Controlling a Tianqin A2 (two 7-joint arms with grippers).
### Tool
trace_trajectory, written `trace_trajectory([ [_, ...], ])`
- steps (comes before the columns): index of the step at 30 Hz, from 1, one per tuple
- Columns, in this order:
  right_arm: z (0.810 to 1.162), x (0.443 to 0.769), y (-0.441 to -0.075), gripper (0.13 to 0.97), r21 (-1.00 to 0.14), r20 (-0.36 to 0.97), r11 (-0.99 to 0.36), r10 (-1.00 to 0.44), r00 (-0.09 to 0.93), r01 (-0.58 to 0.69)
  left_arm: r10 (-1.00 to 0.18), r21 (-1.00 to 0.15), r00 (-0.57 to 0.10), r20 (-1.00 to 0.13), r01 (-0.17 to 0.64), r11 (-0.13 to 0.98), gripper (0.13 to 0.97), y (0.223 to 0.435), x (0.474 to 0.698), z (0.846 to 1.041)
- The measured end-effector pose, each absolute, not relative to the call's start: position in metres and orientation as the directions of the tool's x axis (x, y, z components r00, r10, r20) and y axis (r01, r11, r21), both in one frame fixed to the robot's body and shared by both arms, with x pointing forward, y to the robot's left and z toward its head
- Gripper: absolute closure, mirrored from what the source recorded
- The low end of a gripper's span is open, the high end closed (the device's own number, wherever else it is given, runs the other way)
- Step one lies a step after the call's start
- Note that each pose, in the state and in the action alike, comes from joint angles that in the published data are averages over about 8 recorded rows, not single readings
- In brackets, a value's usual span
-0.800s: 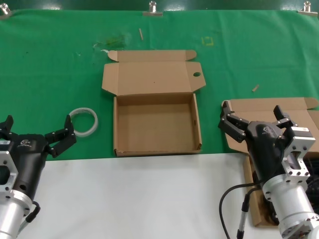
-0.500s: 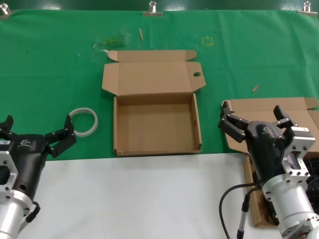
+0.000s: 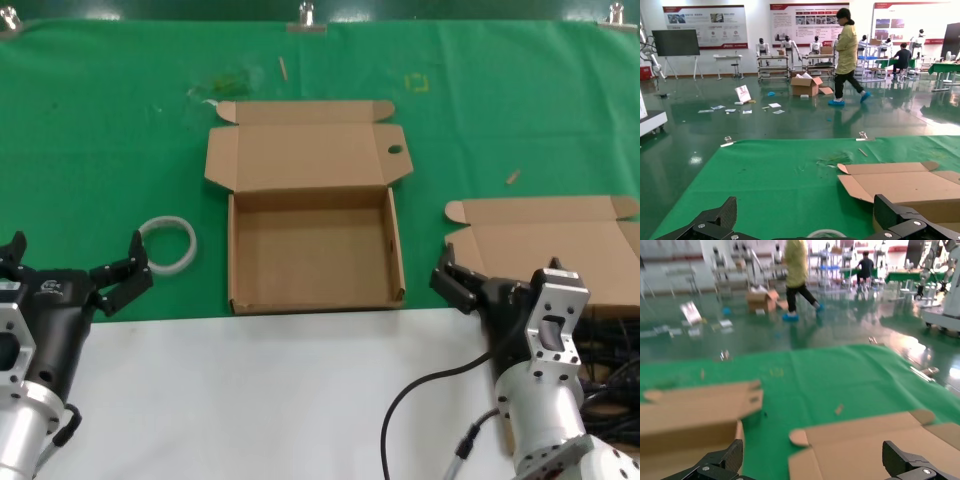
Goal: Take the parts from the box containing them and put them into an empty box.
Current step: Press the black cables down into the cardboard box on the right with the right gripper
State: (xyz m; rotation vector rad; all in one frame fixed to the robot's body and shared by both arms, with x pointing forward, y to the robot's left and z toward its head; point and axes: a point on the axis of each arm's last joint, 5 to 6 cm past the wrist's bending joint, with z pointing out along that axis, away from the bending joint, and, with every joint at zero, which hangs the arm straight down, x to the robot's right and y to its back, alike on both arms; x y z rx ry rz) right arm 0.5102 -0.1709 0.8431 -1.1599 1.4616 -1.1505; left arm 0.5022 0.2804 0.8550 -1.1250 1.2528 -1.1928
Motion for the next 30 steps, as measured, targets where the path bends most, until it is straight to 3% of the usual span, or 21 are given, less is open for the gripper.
trace_trajectory([
  [8,0.850,0.497,-0.167,0.130,-0.946,0.094,-0.022,-0.973,-0.212,-0.322,-0.997,-0.997,-0.035,-0.071,0.022,0.070,0.132,0.280,0.502,0.855],
  [15,0.868,0.485,-0.174,0.130,-0.865,0.304,-0.180,-0.931,-0.203,-0.469,-0.997,-0.997,-0.035,-0.071,0.022,0.070,0.132,0.280,0.502,0.855],
  [23,0.898,0.478,-0.180,0.130,-0.732,0.513,-0.366,-0.851,-0.112,-0.575,-0.997,-0.997,-0.035,-0.071,0.022,0.070,0.132,0.280,0.502,0.855],
  [30,0.911,0.469,-0.184,0.130,-0.533,0.667,-0.516,-0.744,0.042,-0.671,-0.997,-0.997,-0.035,-0.071,0.022,0.070,0.132,0.280,0.502,0.855],
])
